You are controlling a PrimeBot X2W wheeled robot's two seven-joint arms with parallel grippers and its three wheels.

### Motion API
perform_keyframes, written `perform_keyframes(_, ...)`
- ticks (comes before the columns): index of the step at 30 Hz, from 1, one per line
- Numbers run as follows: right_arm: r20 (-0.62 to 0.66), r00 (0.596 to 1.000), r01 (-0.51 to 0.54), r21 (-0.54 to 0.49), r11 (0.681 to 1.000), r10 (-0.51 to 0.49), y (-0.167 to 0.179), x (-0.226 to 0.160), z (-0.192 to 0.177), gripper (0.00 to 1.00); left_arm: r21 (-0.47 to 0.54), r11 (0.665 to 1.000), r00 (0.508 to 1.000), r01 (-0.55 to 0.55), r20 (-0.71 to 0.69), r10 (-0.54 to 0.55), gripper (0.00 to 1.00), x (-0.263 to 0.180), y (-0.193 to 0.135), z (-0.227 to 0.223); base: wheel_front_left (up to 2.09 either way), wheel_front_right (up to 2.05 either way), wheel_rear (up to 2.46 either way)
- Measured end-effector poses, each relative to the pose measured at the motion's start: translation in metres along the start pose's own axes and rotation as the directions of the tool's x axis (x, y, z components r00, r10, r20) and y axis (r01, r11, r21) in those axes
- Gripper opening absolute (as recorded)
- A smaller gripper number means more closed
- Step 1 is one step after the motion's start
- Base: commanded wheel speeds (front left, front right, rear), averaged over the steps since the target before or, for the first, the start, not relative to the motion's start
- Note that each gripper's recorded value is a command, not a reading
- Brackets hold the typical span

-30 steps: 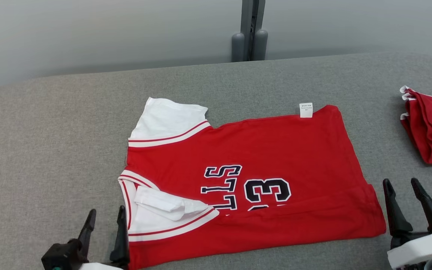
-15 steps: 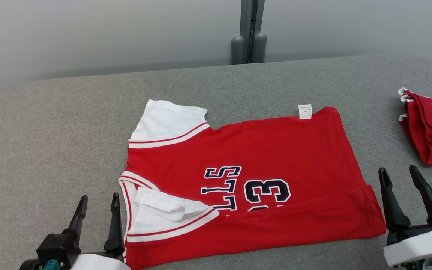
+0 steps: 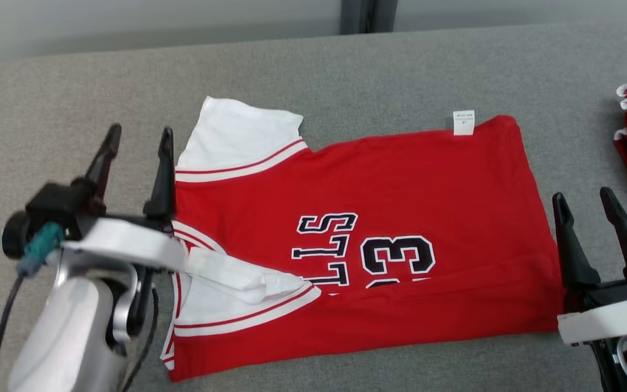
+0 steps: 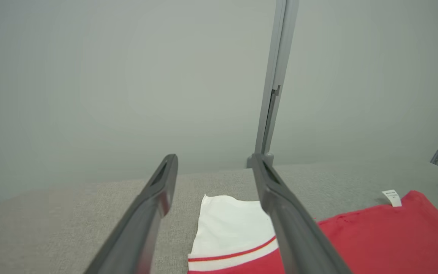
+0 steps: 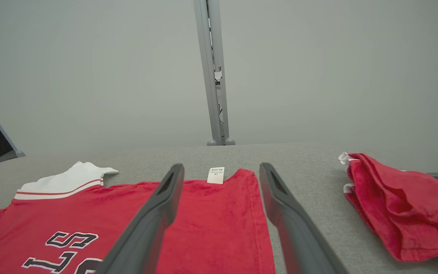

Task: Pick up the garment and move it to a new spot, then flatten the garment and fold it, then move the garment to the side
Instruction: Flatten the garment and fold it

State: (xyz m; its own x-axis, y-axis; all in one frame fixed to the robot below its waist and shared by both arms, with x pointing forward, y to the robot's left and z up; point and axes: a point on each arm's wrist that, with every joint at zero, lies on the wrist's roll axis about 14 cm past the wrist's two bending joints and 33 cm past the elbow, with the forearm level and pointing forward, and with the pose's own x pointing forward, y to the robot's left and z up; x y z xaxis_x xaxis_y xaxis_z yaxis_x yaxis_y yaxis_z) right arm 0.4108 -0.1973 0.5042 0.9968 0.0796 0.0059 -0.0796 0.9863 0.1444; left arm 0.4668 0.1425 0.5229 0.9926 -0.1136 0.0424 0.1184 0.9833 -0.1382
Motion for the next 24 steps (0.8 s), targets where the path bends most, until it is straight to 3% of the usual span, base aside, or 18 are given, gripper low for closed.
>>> perform_keyframes(5,-0.003,1.000,-0.020,0.001,1.000,0.020,0.002,0.024,-0.007,1.00,0.017,0.998,0.994,0.065,-0.087,-0.063,1.00,0.060,-0.003,-0.016,0.00,0.00,0.00)
perform_keyframes(10,-0.019,1.000,-0.023,0.012,1.000,0.023,-0.001,0.043,-0.021,1.00,0.004,0.993,0.962,0.118,-0.250,-0.113,1.00,0.101,-0.007,-0.066,0.00,0.00,0.00)
perform_keyframes(18,-0.055,0.998,0.016,0.018,1.000,-0.015,-0.020,0.054,-0.045,1.00,-0.026,0.992,0.869,0.122,-0.479,-0.119,1.00,0.129,-0.007,-0.150,0.00,0.00,0.00)
perform_keyframes(24,-0.077,0.996,0.039,0.003,0.999,-0.039,-0.036,0.061,-0.055,1.00,-0.045,0.994,0.815,0.098,-0.569,-0.107,1.00,0.136,-0.005,-0.187,0.00,0.00,0.00)
